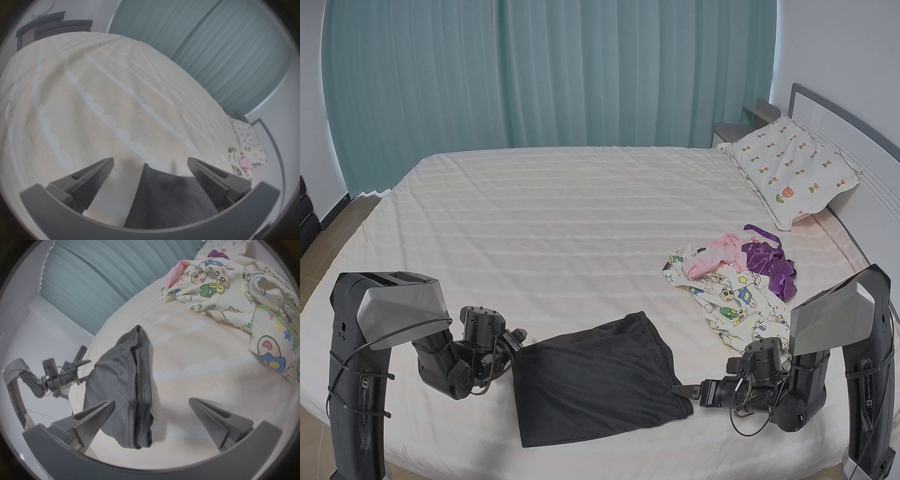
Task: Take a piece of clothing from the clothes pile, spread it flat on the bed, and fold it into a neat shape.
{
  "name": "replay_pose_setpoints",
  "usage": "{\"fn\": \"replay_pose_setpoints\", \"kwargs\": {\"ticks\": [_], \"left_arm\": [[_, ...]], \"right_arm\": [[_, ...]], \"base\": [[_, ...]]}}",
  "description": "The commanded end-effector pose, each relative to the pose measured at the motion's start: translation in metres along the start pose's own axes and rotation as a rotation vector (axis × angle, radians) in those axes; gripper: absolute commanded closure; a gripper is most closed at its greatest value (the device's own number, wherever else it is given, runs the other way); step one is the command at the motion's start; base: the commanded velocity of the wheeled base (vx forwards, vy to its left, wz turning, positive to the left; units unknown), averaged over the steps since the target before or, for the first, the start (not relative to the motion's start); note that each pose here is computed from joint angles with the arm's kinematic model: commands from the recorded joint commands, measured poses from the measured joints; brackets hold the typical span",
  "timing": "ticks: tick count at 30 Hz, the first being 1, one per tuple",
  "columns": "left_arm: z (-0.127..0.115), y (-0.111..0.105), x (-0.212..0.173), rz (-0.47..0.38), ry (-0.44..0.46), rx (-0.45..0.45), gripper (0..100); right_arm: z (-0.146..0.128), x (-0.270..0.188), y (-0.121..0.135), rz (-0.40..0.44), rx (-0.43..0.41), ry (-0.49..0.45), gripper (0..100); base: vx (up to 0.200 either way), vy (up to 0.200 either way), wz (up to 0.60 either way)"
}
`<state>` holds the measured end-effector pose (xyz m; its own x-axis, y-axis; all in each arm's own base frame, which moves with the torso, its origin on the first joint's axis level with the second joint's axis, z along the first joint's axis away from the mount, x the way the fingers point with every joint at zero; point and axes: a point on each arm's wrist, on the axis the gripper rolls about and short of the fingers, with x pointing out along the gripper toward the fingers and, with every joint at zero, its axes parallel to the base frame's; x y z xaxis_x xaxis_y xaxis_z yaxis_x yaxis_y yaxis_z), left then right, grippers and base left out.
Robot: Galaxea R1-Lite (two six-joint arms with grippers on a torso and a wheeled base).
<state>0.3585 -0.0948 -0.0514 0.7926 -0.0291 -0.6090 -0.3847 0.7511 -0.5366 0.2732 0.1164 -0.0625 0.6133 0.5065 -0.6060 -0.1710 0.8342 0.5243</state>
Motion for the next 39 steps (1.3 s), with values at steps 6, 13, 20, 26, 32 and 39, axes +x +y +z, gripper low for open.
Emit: {"fn": "replay_pose_setpoints", "kwargs": {"ticks": [6, 13, 20, 26, 32, 39], "left_arm": [[0.01, 0.004, -0.019, 0.012, -0.01, -0.066, 0], [0.014, 0.01, -0.017, 0.027, -0.017, -0.08, 0], [0.013, 0.012, -0.018, 0.033, -0.012, -0.079, 0], [0.012, 0.012, -0.019, 0.034, -0.011, -0.079, 0], [0.011, 0.014, -0.02, 0.044, -0.005, -0.074, 0], [0.011, 0.013, -0.026, 0.042, -0.004, -0.071, 0]], "right_arm": [[-0.023, 0.002, -0.01, -0.014, -0.115, 0.046, 0], [-0.031, -0.003, 0.002, 0.06, -0.163, 0.05, 0], [-0.034, 0.001, 0.007, 0.081, -0.172, 0.059, 0], [-0.033, 0.003, 0.007, 0.078, -0.168, 0.048, 100], [-0.034, -0.011, 0.006, 0.056, -0.154, 0.065, 100], [-0.036, -0.015, 0.005, 0.052, -0.151, 0.076, 100]], "base": [[0.0, 0.0, 0.0], [0.0, 0.0, 0.0], [0.0, 0.0, 0.0], [0.0, 0.0, 0.0], [0.0, 0.0, 0.0], [0.0, 0.0, 0.0]]}}
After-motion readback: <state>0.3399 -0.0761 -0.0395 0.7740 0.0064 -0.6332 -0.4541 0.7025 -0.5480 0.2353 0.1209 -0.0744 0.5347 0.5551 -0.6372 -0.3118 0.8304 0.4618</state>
